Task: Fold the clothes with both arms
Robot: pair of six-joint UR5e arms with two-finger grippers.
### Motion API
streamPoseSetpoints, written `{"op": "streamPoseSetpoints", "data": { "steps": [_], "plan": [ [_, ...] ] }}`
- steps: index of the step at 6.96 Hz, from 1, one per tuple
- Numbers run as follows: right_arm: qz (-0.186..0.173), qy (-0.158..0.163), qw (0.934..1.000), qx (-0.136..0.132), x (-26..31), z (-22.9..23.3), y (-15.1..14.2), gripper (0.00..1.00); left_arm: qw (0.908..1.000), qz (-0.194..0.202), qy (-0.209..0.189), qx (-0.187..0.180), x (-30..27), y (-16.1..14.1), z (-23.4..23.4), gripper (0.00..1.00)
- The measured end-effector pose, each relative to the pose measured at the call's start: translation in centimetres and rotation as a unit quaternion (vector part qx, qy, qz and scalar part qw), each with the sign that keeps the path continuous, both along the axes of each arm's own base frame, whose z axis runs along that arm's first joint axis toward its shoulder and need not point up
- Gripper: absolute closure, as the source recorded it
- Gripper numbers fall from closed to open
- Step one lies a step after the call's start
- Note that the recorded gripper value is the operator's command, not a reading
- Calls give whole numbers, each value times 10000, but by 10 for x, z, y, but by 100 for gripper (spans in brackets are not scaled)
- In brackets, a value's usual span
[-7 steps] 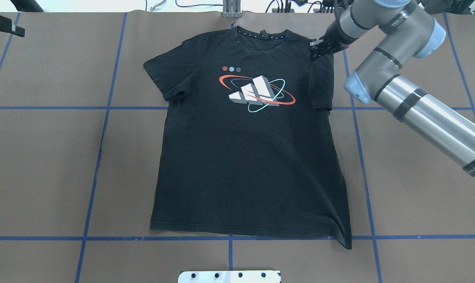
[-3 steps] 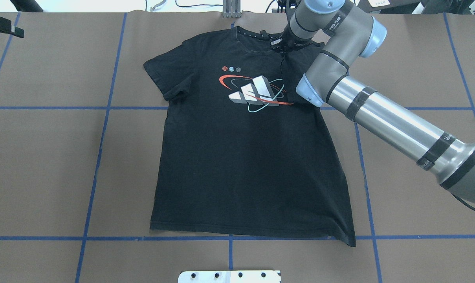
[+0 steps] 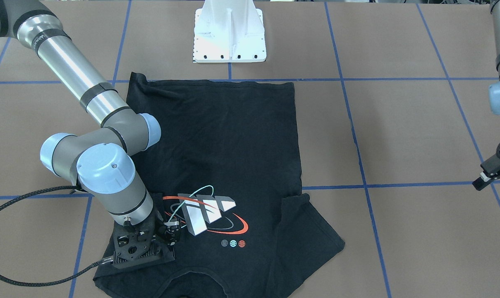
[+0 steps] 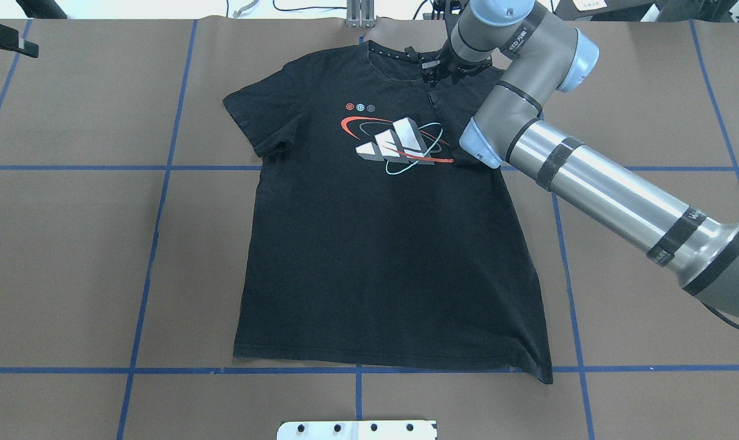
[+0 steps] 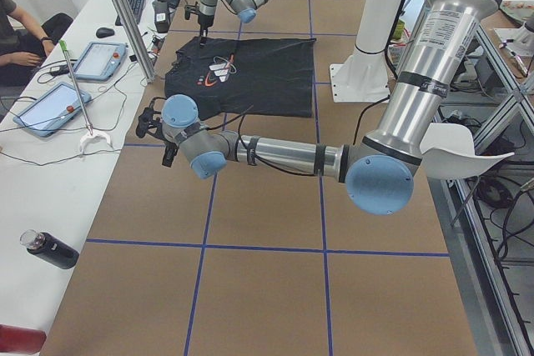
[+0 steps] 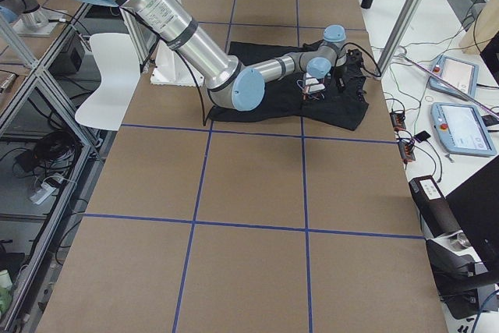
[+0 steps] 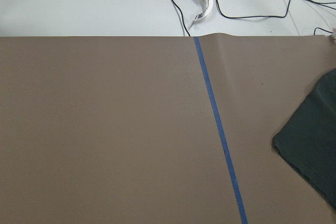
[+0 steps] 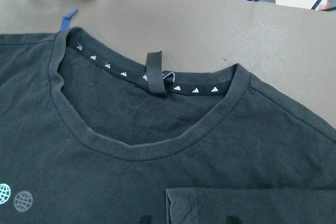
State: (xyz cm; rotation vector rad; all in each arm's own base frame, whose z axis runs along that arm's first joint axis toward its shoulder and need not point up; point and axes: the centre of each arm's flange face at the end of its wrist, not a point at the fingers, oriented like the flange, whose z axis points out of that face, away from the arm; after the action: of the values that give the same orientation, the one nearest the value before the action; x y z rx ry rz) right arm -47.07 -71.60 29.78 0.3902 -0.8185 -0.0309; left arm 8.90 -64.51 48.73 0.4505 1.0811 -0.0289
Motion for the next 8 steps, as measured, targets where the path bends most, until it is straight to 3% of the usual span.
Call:
{"op": "streamPoseSetpoints", "data": {
  "steps": [3, 5, 8],
  "plan": [
    [99, -363, 9986, -366, 36, 4, -7, 0, 9998, -142, 117, -73, 42, -18, -39, 0],
    [56, -792, 9951, -590, 69, 4, 15, 0, 9982, -460, 372, -94, 121, -15, -74, 0],
    [67, -1285, 9877, -892, 102, 1, 55, 0, 9926, -1074, 563, -70, 238, -16, -80, 1]
  ]
}}
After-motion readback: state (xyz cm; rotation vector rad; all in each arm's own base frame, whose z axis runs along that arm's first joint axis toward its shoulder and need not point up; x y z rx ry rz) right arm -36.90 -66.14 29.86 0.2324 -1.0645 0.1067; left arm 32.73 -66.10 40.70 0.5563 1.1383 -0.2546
